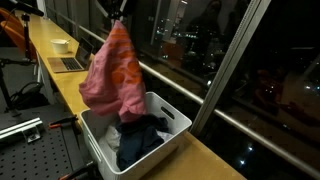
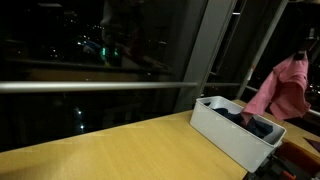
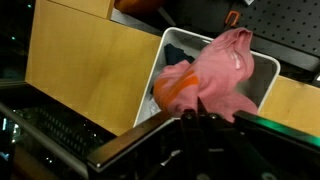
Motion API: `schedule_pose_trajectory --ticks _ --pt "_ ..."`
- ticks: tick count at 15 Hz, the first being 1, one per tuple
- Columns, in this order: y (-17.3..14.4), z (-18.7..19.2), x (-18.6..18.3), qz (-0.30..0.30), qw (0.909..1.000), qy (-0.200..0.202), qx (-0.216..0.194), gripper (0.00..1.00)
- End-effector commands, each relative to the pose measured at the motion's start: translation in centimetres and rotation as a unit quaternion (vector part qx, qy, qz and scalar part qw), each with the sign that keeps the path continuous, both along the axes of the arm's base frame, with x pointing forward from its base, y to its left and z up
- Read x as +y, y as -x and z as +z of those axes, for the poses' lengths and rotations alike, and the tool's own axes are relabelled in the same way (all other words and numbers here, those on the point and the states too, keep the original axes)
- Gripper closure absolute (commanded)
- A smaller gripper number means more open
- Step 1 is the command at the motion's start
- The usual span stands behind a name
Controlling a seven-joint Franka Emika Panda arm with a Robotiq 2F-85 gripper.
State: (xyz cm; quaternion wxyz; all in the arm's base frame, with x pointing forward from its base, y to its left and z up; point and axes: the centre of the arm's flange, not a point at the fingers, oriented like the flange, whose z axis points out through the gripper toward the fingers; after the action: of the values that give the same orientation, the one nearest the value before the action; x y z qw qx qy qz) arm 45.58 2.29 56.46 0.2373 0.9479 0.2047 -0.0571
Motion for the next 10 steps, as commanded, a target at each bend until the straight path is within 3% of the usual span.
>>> schedule_pose_trajectory --ticks 1,3,5,10 --pt "-2.6 -1.3 -1.8 0.007 0.9999 -0.005 -0.009 0.99" --pt "-3.9 -2.8 -2.5 0.011 0.9998 -0.012 -0.008 0.99" --pt "-4.7 -4.4 -3.3 0.015 0.9997 -0.017 0.0 0.7" --pt "-5.0 -6.5 -3.7 0.021 0.9995 -0.02 0.015 0.36"
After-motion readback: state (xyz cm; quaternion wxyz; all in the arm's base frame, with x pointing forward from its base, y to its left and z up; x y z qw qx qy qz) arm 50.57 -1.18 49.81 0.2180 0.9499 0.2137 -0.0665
